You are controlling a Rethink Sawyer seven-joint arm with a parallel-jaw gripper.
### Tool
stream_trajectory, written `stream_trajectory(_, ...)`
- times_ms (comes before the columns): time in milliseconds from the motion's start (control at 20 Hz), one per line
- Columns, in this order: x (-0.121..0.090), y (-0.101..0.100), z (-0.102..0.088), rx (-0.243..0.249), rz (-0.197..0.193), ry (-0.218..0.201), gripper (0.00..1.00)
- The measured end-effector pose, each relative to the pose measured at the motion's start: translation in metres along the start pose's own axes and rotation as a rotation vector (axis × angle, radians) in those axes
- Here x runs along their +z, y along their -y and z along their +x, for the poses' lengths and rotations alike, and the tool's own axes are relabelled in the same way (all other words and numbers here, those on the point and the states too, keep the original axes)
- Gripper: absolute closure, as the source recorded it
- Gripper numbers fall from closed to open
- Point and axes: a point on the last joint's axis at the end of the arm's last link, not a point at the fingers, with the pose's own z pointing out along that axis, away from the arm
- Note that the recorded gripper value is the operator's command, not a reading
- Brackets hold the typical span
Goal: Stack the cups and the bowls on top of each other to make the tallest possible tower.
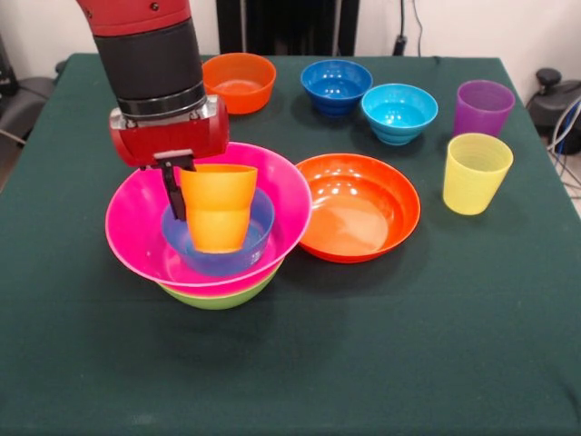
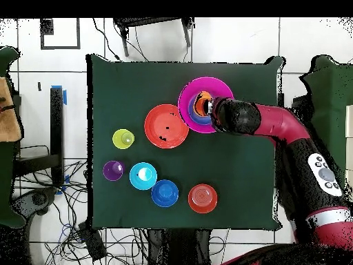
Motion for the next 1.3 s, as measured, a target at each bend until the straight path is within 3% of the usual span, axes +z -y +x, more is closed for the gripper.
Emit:
stream_trajectory(450,-0.009,-0.001,-0.006,-0.011,0.012,0.009,1.0)
stream_trajectory(750,-0.01,-0.003,-0.002,-0.012,0.008,-0.024,1.0)
stream_trajectory(1000,-0.01,-0.006,0.009,-0.005,-0.012,-0.113,1.0)
stream_trajectory(1300,-0.013,-0.011,0.027,0.006,-0.044,-0.25,1.0)
